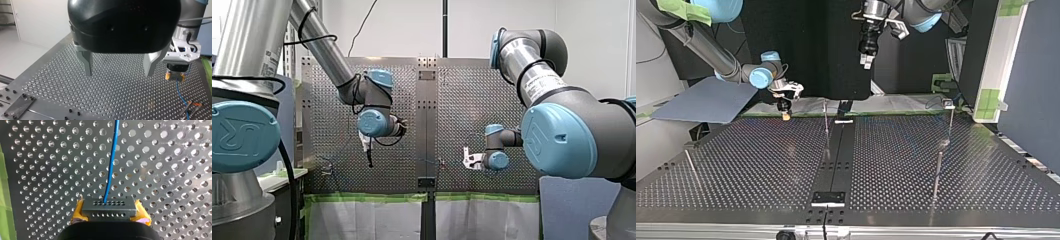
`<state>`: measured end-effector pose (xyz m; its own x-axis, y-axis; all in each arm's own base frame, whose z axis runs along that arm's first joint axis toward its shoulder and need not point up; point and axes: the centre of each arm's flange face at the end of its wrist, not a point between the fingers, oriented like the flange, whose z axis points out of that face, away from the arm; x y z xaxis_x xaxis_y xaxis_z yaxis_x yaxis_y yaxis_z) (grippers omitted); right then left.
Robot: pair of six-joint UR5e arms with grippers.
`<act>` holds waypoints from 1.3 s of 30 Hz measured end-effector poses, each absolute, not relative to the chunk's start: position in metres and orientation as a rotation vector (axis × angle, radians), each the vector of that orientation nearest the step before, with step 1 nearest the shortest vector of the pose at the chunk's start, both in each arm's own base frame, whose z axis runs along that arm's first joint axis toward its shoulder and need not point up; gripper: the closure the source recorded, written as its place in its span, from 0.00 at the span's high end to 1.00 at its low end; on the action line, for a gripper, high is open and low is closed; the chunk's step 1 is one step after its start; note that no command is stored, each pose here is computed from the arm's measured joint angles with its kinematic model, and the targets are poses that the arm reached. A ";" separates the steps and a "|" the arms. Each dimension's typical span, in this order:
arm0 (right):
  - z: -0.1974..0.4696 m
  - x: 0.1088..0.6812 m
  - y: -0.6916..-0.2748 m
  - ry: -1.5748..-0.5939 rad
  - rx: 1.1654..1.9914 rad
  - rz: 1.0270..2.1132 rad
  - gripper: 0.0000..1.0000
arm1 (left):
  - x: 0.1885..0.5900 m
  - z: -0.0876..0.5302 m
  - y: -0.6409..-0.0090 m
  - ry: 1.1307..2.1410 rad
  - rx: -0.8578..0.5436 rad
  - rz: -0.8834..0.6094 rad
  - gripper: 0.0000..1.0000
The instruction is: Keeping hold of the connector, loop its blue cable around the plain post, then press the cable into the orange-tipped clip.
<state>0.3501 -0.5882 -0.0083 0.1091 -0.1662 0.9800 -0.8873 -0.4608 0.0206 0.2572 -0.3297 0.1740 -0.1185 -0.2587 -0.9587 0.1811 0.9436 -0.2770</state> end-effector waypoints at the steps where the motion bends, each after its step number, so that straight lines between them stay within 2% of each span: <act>1: -0.008 0.350 -0.588 -1.033 1.735 1.400 0.02 | 0.254 0.175 -0.327 1.648 -0.060 -0.373 1.00; 39: -0.008 0.351 -0.587 -1.033 1.737 1.400 0.02 | 0.245 0.177 -0.319 1.647 -0.060 -0.371 1.00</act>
